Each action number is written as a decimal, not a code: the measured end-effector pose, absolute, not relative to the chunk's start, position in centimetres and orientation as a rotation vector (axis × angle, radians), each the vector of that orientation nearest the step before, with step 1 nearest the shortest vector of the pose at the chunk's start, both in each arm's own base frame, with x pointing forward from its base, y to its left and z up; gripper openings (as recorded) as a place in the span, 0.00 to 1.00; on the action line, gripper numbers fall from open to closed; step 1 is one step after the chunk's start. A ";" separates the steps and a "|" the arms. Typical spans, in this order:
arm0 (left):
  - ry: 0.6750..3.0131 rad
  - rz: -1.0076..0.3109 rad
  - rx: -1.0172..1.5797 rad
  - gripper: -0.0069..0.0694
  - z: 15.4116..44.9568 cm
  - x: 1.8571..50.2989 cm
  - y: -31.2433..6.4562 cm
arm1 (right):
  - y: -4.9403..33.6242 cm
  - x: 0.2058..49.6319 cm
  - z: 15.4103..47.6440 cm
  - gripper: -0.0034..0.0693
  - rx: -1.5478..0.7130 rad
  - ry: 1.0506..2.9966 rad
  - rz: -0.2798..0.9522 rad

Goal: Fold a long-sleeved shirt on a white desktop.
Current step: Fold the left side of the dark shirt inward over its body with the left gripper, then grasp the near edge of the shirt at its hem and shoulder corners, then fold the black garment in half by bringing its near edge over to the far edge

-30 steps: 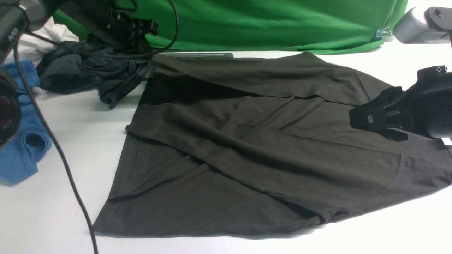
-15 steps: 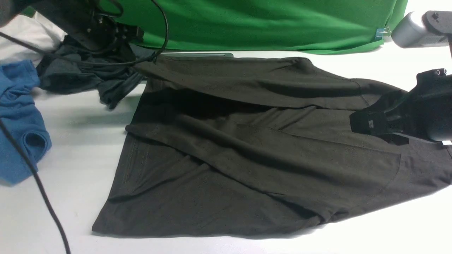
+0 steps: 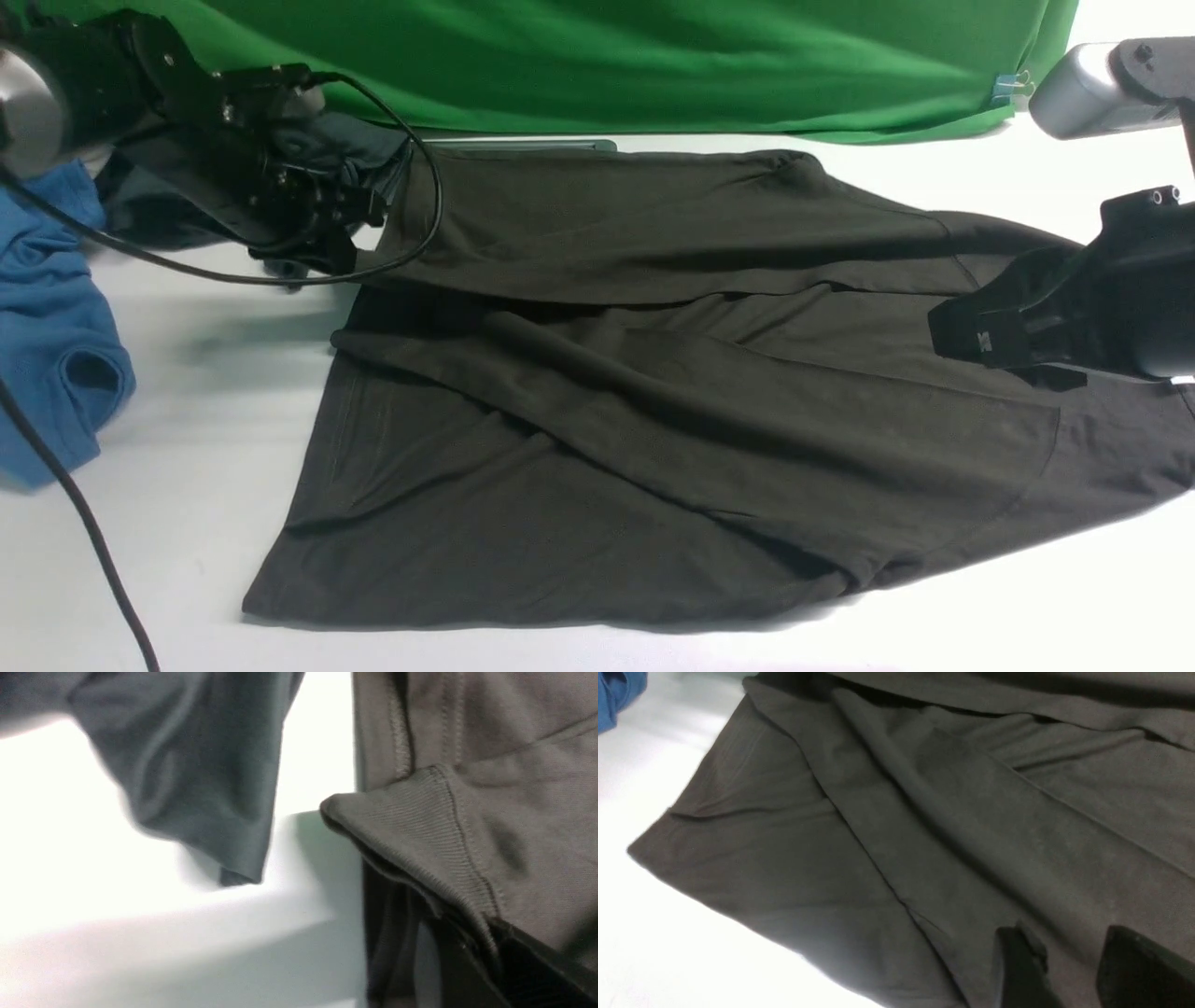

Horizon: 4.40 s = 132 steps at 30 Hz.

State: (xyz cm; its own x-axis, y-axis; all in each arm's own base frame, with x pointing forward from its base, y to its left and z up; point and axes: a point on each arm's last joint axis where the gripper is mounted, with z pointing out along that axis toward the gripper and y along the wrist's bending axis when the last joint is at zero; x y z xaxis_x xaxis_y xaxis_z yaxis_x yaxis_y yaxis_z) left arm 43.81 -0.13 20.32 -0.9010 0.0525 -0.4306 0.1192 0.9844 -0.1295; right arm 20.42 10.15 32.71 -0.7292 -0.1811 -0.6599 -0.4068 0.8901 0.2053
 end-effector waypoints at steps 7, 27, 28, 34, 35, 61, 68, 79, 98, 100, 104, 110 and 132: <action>2.888 -0.180 0.134 0.62 20.4 41.6 0.2 | 10.0 20.5 32.7 0.43 -0.434 2.382 0.419; 3.087 -0.343 -0.178 0.99 15.3 24.2 -1.1 | 9.8 21.2 33.2 0.62 -0.439 2.289 0.358; 3.079 -0.346 -0.185 0.99 15.2 24.1 -1.2 | 9.9 21.3 33.2 0.63 -0.437 2.283 0.358; 2.978 -0.481 -0.127 0.76 15.0 24.9 -1.8 | 10.3 22.1 31.3 0.63 -0.560 2.384 0.310; 2.967 -0.499 -0.125 0.71 14.9 25.0 -1.9 | 10.4 22.1 30.8 0.63 -0.602 2.415 0.297; 2.964 -0.565 -0.153 0.15 14.3 25.2 -2.3 | 16.8 21.7 14.7 0.54 -1.585 2.384 -0.176; 2.964 -0.533 -0.095 0.15 15.0 24.6 -2.1 | 16.6 21.6 15.0 0.12 -1.551 2.408 -0.186; 2.844 -0.376 -0.058 0.15 20.4 22.1 -1.5 | 14.6 18.5 20.4 0.12 -1.404 2.495 -0.084; 2.590 -0.290 -0.024 0.15 26.1 21.9 -1.1 | 13.1 20.3 28.5 0.10 -1.180 2.496 0.020; 2.556 -0.285 -0.034 0.15 27.0 23.3 -1.0 | 12.9 21.8 29.5 0.10 -1.118 2.473 0.015; 2.536 -0.280 -0.034 0.15 27.8 26.3 -1.0 | 12.3 25.0 30.1 0.10 -1.055 2.458 -0.013; 2.520 -0.269 0.014 0.15 28.1 33.9 -0.9 | 12.3 31.0 29.0 0.10 -1.048 2.453 -0.065; 2.249 -0.134 0.097 0.46 15.4 52.7 -4.1 | 12.0 48.2 16.7 0.51 -0.825 2.292 -0.149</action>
State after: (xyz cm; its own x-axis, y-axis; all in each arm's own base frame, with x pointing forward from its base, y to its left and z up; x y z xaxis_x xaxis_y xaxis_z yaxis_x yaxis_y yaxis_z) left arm 52.67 -4.14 15.42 -0.6288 0.0235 -0.7772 0.1159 0.9912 -0.0637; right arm 48.20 12.04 16.71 -0.5628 -0.5994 -0.5692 -0.5209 0.7919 -0.3188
